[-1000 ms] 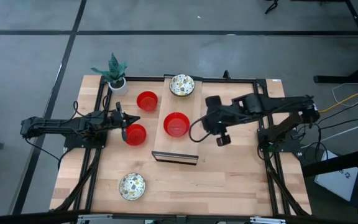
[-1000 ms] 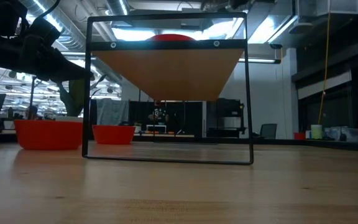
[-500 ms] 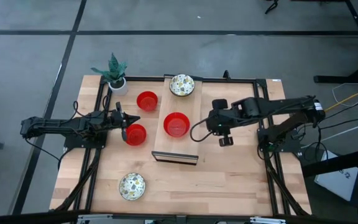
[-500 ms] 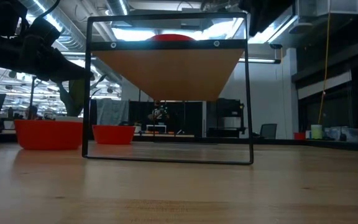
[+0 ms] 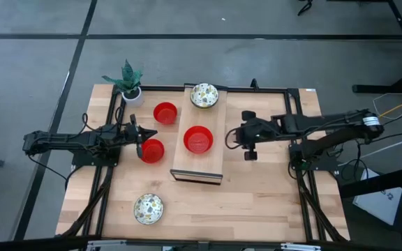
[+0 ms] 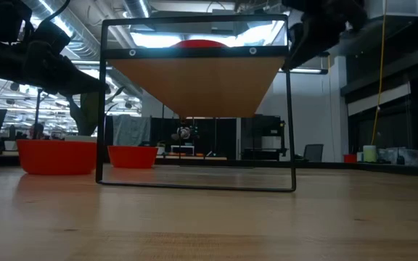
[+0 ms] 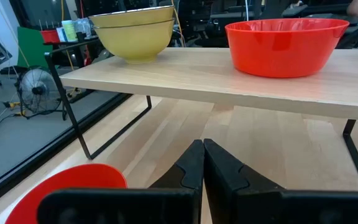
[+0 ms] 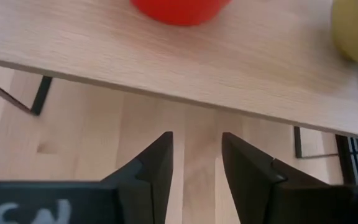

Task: Pick & Place Mini bowls
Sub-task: Stack the top red bowl on top of the red bowl on the shelf

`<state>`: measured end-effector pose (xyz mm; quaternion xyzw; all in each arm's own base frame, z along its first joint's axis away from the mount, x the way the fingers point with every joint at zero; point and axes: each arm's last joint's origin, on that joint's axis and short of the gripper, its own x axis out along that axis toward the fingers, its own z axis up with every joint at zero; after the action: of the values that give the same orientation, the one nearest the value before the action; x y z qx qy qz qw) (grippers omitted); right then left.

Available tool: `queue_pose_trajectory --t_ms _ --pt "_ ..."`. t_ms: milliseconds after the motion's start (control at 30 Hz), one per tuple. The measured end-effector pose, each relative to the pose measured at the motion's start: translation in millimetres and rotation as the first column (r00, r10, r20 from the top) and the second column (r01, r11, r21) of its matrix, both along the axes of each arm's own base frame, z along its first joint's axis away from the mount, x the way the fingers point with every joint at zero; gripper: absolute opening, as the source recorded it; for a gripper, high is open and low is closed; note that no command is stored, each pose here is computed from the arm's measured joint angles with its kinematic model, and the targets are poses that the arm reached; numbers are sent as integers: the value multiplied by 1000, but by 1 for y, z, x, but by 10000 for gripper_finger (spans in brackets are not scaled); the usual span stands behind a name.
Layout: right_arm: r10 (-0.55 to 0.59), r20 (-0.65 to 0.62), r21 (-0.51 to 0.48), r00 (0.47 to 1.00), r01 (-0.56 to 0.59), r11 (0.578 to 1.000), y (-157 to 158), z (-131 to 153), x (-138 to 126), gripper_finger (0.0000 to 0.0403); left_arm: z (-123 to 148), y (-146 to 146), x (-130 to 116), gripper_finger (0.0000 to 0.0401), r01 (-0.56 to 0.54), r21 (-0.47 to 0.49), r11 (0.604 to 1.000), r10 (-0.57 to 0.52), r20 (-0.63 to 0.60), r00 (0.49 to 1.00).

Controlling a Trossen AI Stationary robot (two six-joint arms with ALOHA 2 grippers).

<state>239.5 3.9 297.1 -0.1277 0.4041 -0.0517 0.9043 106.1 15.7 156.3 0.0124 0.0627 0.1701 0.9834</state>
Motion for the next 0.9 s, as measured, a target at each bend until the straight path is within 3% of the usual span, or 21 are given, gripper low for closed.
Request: queue_pose_trajectory --t_ms 367,667,900 --pt "43 209 -7 977 -42 999 -3 -45 -22 137 0 0 0 4 0 0 1000 0 0 1000" --pt "-12 431 58 902 -15 998 -4 -69 -42 135 0 0 0 4 0 0 1000 0 0 1000" --pt "20 505 97 863 -80 992 -2 -70 -61 78 0 0 0 4 0 0 1000 0 0 1000"
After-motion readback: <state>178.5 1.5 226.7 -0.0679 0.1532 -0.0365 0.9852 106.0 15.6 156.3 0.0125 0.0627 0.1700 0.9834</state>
